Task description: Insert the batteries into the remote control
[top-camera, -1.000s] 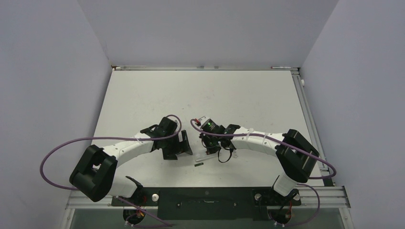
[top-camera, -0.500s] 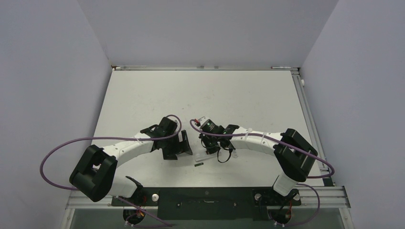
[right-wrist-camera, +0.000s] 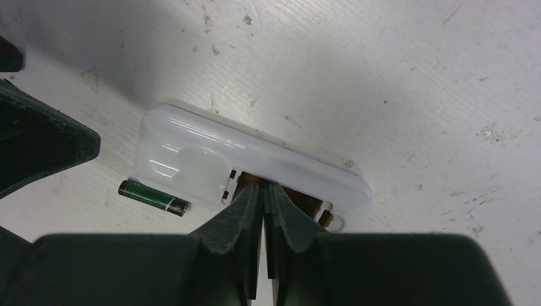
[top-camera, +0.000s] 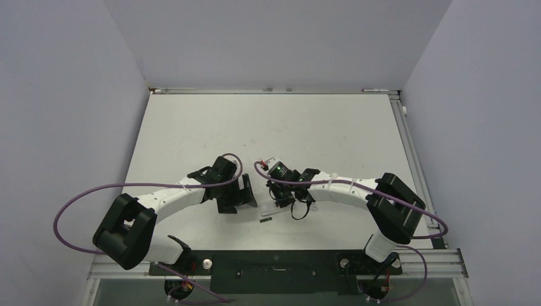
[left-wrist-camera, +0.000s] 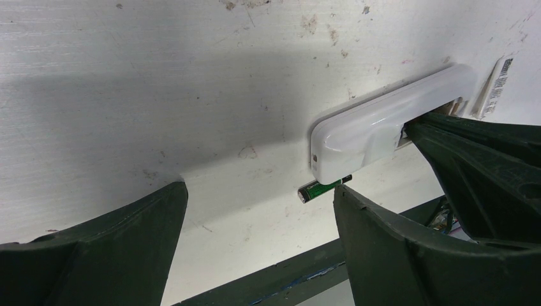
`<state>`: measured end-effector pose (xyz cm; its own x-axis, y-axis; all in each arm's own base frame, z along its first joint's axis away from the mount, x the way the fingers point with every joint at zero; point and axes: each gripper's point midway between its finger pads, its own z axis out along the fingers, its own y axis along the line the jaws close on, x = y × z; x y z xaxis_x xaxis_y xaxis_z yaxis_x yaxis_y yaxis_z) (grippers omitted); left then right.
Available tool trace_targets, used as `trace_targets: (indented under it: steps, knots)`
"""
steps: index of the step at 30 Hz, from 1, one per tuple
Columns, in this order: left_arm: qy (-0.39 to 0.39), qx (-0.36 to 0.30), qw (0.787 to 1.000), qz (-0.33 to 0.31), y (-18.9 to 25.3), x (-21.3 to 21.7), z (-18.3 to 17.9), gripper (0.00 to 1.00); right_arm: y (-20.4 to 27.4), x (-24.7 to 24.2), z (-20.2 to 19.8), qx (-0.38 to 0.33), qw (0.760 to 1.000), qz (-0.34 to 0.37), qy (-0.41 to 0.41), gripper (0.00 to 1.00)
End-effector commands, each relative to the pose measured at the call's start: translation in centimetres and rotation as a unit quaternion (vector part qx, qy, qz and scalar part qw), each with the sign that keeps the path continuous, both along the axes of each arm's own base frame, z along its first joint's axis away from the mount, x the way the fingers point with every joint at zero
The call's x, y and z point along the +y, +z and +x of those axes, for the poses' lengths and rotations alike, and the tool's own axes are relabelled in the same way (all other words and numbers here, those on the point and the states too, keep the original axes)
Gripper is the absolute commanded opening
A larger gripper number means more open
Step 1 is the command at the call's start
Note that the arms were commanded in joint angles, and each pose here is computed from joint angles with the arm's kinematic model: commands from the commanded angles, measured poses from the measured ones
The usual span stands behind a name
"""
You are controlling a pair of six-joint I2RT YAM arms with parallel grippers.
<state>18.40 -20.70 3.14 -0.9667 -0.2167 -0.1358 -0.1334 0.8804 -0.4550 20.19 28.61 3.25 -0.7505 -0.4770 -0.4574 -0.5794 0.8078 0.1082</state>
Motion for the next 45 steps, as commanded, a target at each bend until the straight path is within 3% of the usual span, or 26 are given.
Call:
trace_targets:
  steps: [1, 33, 45]
  knots:
    - [-0.003, -0.016, 1.0, -0.003, 0.4, -0.3, 0.7, 0.82, 0.7, -0.4, -0.1, -0.014, 1.0, 0.003, -0.012, 0.09]
    - [-0.007, -0.017, 1.0, -0.009, 0.7, -0.6, 0.8, 0.82, 5.2, 0.8, 1.4, -0.064, 0.997, 0.033, -0.033, 0.09]
    - [-0.017, -0.015, 0.999, -0.023, 0.8, -2.0, 0.9, 0.82, 6.5, -2.1, 1.0, -0.081, 0.994, 0.013, -0.067, 0.29]
